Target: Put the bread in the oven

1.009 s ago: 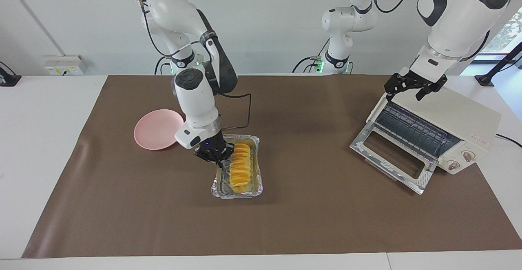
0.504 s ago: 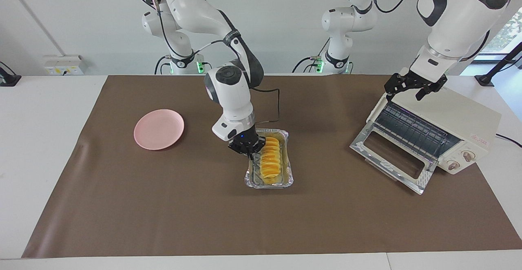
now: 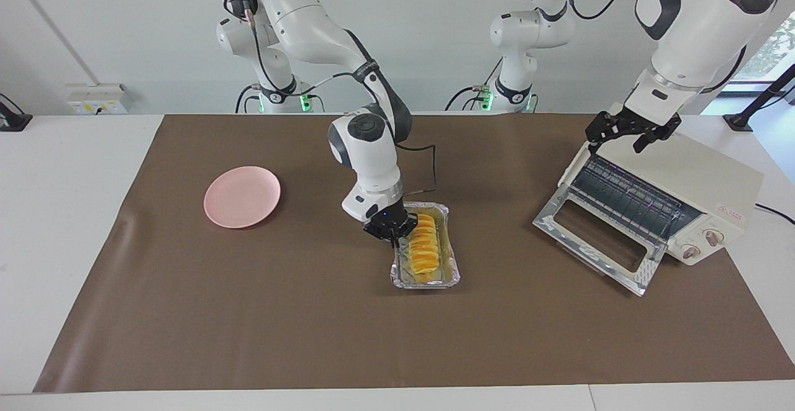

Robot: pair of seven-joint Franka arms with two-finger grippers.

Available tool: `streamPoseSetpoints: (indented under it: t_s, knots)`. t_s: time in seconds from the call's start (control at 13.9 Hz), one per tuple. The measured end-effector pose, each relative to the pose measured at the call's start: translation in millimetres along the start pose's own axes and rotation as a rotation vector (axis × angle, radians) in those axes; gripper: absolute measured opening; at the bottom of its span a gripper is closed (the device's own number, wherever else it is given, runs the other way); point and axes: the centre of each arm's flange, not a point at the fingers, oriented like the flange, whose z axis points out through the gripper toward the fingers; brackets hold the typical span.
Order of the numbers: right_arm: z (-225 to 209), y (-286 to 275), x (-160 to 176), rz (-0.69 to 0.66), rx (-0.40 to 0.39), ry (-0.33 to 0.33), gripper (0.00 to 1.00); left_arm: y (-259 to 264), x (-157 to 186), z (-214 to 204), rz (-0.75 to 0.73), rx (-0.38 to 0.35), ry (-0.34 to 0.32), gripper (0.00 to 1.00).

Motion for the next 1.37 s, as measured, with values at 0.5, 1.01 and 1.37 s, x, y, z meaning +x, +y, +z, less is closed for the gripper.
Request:
streamPoseSetpoints:
  t_s: [0.5, 1.01, 1.37]
  knots:
    - [-30, 18, 27, 0.023, -0.039, -0.01, 0.92, 10, -1, 4, 0.006, -0.015, -0.009, 1.0]
    - [-169, 170, 69, -0.111, -0.112, -0.122, 1.0, 155, 31, 61, -0.129, -0.088, -0.038, 1.0]
    - [-300, 288, 34, -0.094, -0.125, -0.249, 1.0, 314, 90, 127, -0.274, -0.11, 0.009, 1.0]
